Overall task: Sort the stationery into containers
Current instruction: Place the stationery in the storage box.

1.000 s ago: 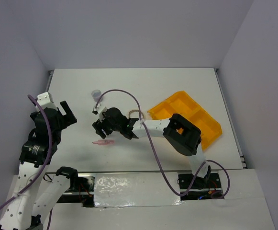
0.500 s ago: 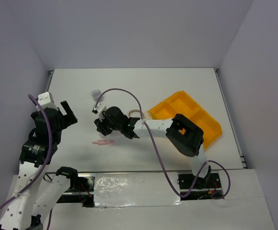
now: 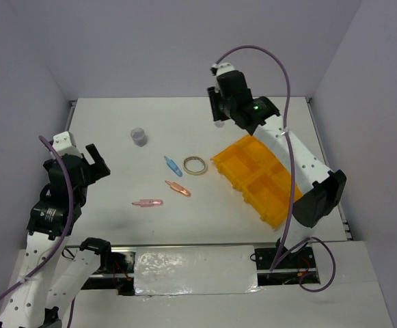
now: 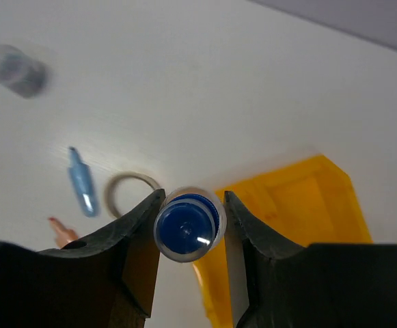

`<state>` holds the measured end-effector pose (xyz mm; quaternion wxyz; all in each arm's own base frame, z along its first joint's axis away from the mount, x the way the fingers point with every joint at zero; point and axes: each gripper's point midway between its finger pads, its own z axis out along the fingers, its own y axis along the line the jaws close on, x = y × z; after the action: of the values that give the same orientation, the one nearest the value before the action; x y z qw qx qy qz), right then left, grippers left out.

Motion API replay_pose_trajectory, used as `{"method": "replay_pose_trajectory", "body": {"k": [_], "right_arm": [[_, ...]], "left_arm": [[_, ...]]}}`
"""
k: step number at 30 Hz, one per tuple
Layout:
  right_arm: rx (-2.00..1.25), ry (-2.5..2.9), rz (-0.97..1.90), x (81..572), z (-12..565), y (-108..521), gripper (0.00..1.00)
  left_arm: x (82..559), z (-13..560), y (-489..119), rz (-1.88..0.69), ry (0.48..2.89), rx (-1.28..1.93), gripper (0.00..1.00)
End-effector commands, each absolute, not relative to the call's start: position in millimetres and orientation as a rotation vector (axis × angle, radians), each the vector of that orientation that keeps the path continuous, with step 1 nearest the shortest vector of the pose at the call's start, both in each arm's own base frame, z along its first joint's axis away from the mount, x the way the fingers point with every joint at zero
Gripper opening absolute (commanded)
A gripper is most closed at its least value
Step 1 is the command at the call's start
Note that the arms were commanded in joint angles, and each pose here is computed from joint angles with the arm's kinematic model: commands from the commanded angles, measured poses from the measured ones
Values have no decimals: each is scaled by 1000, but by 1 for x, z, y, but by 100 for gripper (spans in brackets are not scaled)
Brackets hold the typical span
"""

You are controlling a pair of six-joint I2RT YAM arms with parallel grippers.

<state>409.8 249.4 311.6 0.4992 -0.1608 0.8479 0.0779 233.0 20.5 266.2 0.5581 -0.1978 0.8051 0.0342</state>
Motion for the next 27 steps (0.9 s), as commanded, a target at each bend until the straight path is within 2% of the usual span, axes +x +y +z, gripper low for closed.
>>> {"method": "replay_pose_trajectory", "body": {"k": [1, 7, 14, 27], "right_arm": [[-432, 2314, -19, 375, 259, 192, 0], [-428, 2452, -136, 383, 228, 157, 0], [-462, 2587, -222, 362, 190, 141, 0], [-515, 2711, -242, 360, 128, 137, 0]], "left_arm": [[238, 284, 20, 55, 1838, -459, 99], [240, 281, 18, 54, 1852, -451, 99], [240, 281, 18, 49, 1854, -445, 99], [241, 280, 16, 43, 1860, -438, 99]]}}
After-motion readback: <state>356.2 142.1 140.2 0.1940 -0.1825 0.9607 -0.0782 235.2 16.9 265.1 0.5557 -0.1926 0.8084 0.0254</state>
